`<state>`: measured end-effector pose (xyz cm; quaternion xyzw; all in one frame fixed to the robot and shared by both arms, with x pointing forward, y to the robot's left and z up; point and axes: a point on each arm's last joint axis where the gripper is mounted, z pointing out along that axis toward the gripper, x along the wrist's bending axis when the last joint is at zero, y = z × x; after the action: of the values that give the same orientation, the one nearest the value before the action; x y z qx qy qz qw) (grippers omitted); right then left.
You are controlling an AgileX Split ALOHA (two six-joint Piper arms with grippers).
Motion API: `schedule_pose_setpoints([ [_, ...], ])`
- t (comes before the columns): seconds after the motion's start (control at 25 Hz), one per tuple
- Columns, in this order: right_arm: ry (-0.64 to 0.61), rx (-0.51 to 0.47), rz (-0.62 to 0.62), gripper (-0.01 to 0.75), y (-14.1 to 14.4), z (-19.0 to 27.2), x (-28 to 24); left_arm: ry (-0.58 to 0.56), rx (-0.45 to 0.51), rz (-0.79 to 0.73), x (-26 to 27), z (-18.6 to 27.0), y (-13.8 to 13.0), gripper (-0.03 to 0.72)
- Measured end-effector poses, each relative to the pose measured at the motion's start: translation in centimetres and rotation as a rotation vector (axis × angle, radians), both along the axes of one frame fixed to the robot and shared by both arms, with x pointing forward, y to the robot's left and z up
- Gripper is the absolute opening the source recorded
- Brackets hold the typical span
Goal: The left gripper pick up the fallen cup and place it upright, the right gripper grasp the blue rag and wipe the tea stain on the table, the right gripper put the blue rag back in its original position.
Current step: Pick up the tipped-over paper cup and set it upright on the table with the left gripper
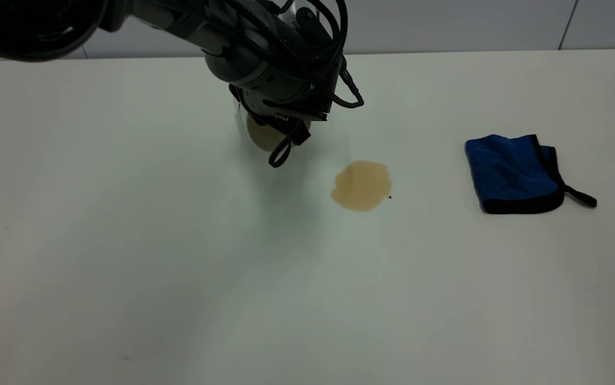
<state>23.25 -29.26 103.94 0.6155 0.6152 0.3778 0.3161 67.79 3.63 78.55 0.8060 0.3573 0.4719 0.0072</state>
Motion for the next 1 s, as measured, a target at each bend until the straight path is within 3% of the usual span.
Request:
schedule_pose_setpoints([
  [0.12, 0.000, 0.000, 0.000, 0.526, 0.0, 0.0, 0.0, 0.000, -0.018, -0.001, 0.1, 1.2, -0.2, 0.023],
  [0.36, 0.000, 0.000, 0.000, 0.526, 0.0, 0.0, 0.0, 0.112, -0.155, -0.003, 0.5, 6.7, 0.0, 0.016],
  [0.52, 0.000, 0.000, 0.000, 0.526, 0.0, 0.0, 0.0, 0.303, -0.304, 0.056, 1.5, 9.1, 2.4, 0.016],
  [0.6, 0.000, 0.000, 0.000, 0.526, 0.0, 0.0, 0.0, 0.450, -0.358, 0.068, 2.0, 9.4, 3.9, 0.016],
  [0.72, 0.000, 0.000, 0.000, 0.526, 0.0, 0.0, 0.0, 0.647, -0.515, 0.060, 2.7, 9.6, 5.8, 0.016],
  [0.84, 0.000, 0.000, 0.000, 0.526, 0.0, 0.0, 0.0, 0.713, -0.592, 0.066, 3.5, 9.5, 7.4, 0.016],
  [1.0, 0.000, 0.000, 0.000, 0.526, 0.0, 0.0, 0.0, 0.734, -0.607, 0.093, 3.9, 8.2, 8.2, 0.016],
])
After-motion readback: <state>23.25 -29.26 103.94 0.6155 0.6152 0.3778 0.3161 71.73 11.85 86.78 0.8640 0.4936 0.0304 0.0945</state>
